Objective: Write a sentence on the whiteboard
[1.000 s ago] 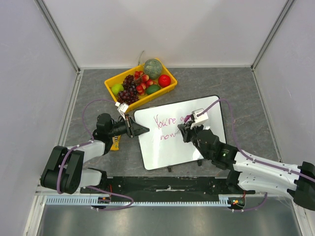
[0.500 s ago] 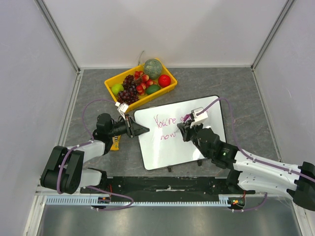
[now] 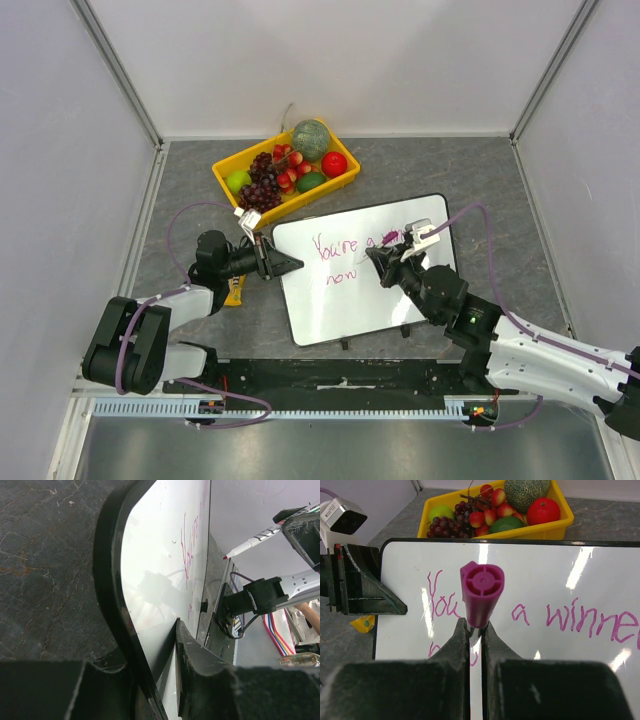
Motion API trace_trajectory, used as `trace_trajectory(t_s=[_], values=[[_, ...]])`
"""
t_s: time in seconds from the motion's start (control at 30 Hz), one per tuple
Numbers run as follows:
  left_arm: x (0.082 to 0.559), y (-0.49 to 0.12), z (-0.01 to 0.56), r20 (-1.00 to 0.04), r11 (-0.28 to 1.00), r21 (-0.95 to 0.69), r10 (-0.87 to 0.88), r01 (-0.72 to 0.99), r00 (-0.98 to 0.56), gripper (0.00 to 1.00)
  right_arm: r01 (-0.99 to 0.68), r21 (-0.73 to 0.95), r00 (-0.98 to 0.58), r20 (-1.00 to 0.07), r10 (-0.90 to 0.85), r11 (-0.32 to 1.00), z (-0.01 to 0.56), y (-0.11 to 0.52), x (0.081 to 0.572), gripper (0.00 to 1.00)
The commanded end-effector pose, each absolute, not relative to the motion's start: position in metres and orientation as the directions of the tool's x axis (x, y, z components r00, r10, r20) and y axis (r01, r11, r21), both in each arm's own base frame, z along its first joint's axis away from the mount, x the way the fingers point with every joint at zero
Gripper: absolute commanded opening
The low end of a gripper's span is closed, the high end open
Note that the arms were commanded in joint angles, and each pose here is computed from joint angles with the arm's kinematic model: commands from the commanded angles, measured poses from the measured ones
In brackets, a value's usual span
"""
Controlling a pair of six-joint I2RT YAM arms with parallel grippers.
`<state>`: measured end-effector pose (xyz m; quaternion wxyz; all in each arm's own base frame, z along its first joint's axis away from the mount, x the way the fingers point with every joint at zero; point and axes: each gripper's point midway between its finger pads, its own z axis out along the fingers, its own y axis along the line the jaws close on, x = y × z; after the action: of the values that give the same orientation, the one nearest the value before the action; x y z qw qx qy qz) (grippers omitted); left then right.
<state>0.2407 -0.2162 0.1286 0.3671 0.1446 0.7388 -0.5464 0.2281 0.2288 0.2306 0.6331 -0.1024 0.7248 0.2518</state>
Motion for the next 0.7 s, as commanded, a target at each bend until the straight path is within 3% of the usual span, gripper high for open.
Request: trace_trajectory(t_s=[0.0,0.67], values=[[0.239,-0.215,0.103,-0.767,0.419,-0.61,-0.097,0.673,-0.634,0.02,-0.454,0.222,-0.171,-0.972,0.16,0.863,0.23,0.224,0.23,0.0],[0.239,-0.216,0.103,-0.767,0.418,-0.61,-0.096,0.673,-0.634,0.02,-0.449,0.211,-0.217,-0.968,0.123,0.868,0.192,0.228,0.231,0.0]])
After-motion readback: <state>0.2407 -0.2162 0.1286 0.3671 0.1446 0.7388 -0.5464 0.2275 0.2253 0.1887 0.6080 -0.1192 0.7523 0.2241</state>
